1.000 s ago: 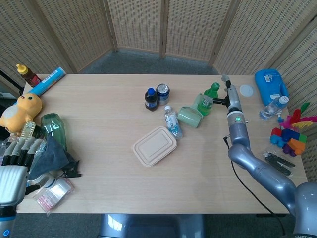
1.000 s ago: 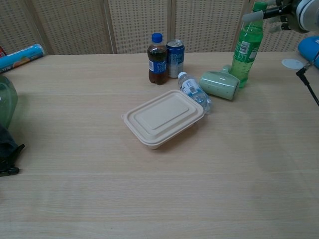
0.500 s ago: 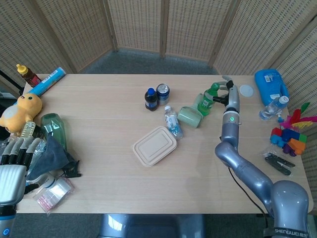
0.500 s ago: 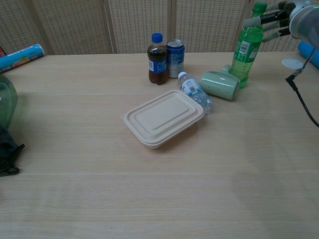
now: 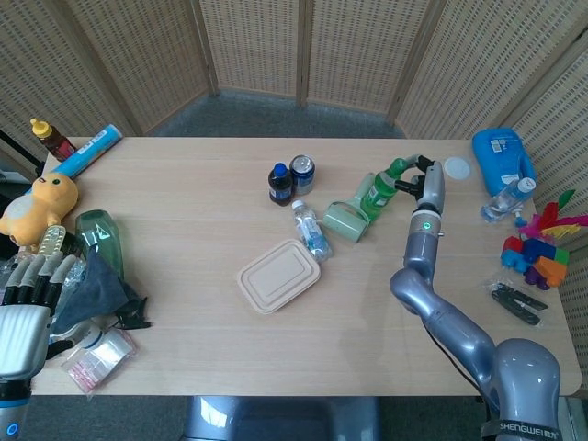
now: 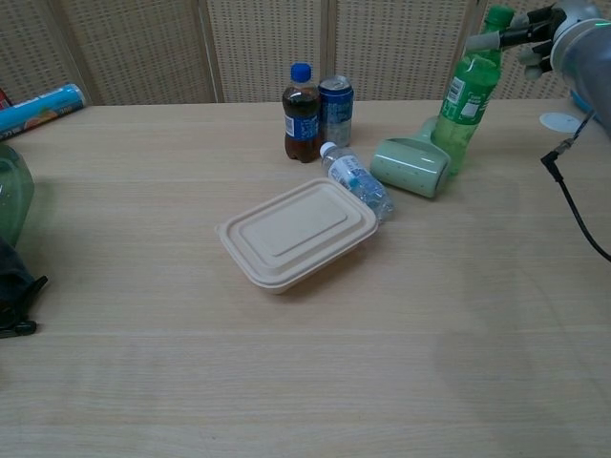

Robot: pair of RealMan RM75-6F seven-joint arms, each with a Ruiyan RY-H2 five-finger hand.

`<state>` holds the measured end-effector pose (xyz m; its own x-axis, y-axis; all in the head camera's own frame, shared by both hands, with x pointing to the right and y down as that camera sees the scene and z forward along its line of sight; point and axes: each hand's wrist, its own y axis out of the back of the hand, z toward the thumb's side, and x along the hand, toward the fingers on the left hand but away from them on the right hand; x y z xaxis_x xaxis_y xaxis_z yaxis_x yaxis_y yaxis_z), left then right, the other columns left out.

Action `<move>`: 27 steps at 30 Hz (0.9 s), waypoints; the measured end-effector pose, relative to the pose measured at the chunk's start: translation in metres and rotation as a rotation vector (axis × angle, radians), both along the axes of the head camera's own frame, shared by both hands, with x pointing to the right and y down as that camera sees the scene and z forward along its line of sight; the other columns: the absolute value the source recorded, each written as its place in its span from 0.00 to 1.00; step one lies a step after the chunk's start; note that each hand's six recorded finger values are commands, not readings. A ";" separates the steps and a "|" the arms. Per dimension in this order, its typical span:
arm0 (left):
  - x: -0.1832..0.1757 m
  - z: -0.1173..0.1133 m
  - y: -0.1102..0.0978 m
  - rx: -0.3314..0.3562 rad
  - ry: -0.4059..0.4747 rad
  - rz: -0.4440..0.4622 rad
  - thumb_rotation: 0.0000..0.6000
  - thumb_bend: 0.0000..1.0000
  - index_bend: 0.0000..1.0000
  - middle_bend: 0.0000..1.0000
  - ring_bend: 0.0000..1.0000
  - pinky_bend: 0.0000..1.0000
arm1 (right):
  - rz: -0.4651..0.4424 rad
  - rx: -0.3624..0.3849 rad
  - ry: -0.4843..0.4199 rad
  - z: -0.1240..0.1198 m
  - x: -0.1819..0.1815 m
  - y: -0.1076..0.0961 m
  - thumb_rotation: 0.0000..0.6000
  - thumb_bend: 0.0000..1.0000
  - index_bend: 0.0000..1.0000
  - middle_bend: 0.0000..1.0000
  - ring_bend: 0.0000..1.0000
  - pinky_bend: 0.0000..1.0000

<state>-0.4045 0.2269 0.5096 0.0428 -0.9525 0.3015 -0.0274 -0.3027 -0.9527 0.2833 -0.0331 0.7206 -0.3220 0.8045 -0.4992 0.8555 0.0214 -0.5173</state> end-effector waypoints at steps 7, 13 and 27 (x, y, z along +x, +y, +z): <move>0.001 -0.002 -0.001 0.004 0.010 -0.001 1.00 0.00 0.00 0.00 0.00 0.00 | 0.000 0.032 0.010 -0.016 0.004 -0.007 1.00 0.00 0.79 1.00 0.96 0.91; 0.002 -0.003 -0.001 0.003 0.021 -0.001 1.00 0.00 0.00 0.00 0.00 0.00 | 0.002 0.053 0.014 -0.031 0.006 -0.013 1.00 0.00 0.79 1.00 0.96 0.91; 0.006 -0.013 -0.003 0.007 0.083 -0.011 1.00 0.00 0.00 0.00 0.00 0.00 | 0.006 0.170 0.017 -0.115 0.012 -0.041 1.00 0.00 0.80 1.00 0.96 0.91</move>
